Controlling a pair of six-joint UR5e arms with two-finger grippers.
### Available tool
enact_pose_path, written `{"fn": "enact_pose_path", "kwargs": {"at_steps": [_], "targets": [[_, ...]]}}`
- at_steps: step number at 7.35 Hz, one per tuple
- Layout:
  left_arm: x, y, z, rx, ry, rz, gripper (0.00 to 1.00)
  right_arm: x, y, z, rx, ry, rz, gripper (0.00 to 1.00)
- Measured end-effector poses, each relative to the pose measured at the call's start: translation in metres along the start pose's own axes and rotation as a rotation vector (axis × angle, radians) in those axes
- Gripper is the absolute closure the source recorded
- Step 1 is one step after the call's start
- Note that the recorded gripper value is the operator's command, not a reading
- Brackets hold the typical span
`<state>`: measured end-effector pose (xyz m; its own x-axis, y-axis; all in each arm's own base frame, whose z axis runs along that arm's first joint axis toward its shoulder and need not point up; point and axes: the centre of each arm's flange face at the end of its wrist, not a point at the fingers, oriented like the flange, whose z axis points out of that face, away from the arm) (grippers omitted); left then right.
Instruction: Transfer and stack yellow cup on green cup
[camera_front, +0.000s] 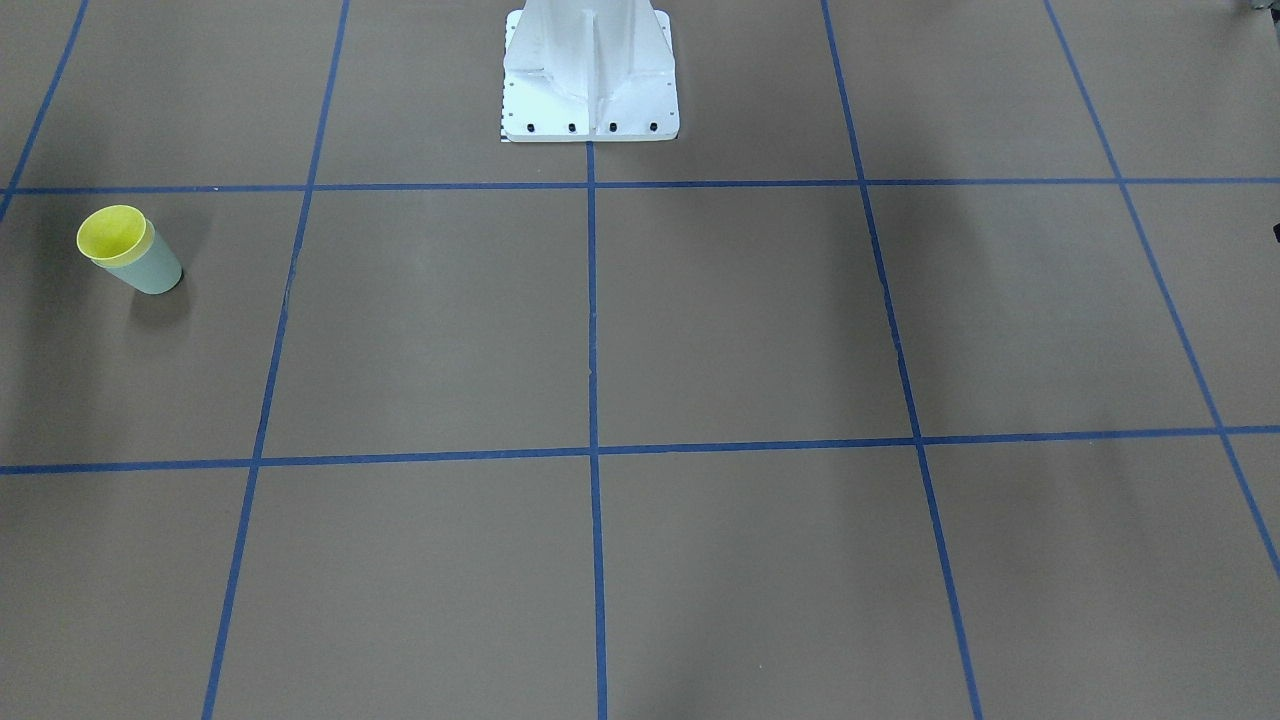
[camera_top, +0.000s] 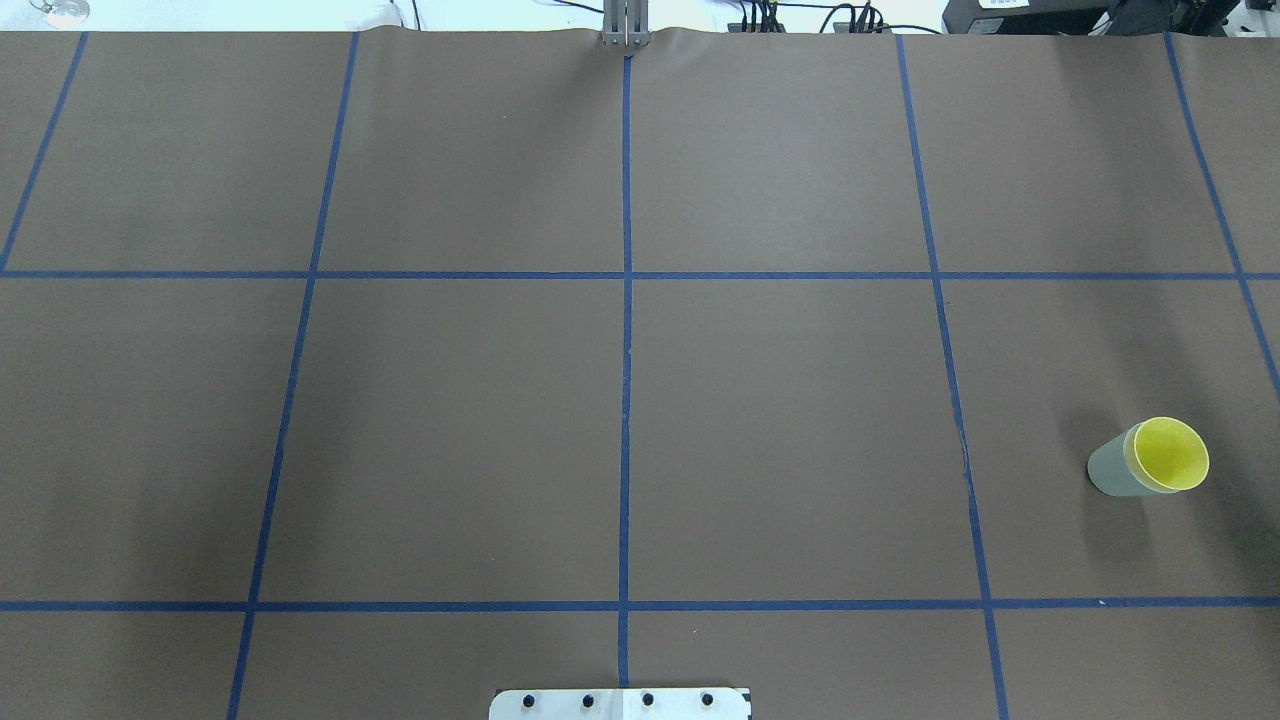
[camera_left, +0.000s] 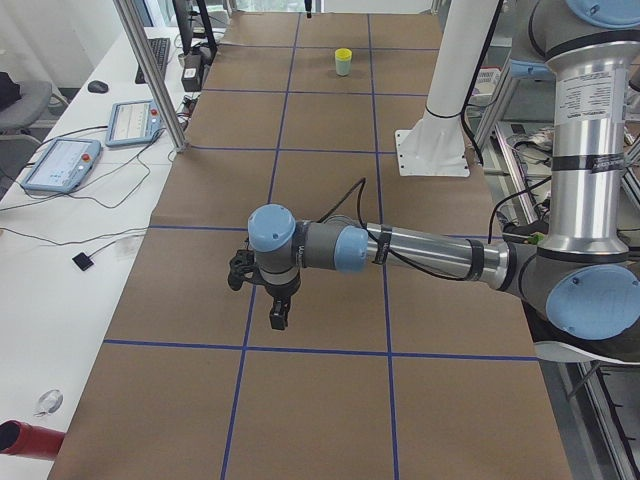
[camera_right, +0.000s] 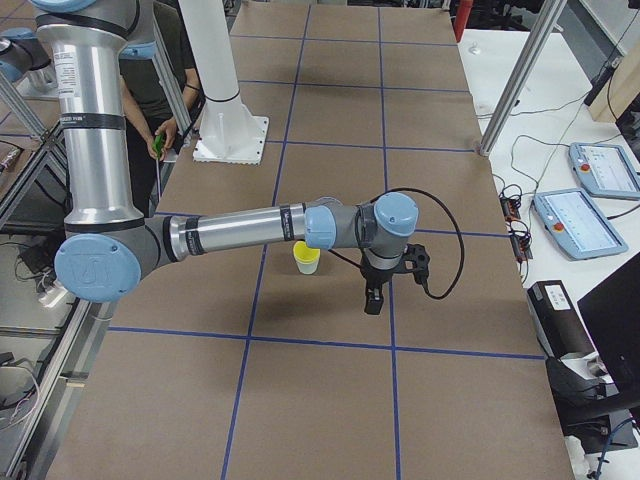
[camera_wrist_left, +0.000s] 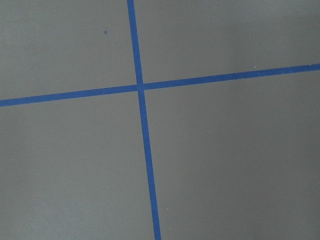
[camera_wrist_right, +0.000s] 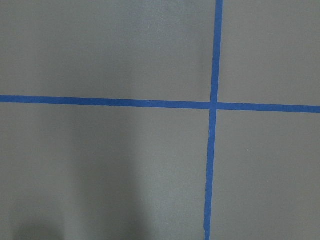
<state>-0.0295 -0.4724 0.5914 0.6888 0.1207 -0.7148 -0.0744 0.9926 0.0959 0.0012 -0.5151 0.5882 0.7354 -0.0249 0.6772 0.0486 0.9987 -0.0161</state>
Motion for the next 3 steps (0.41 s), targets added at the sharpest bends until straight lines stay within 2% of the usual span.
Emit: {"fn": "enact_pose_path", "kwargs": {"at_steps": [3], "targets": [[0.0005,0.0000,-0.0004,0.001,0.000,0.001,0.00,0.0015,0.0006,0.0017,-0.004,-0.001,0.005,0.00]]}}
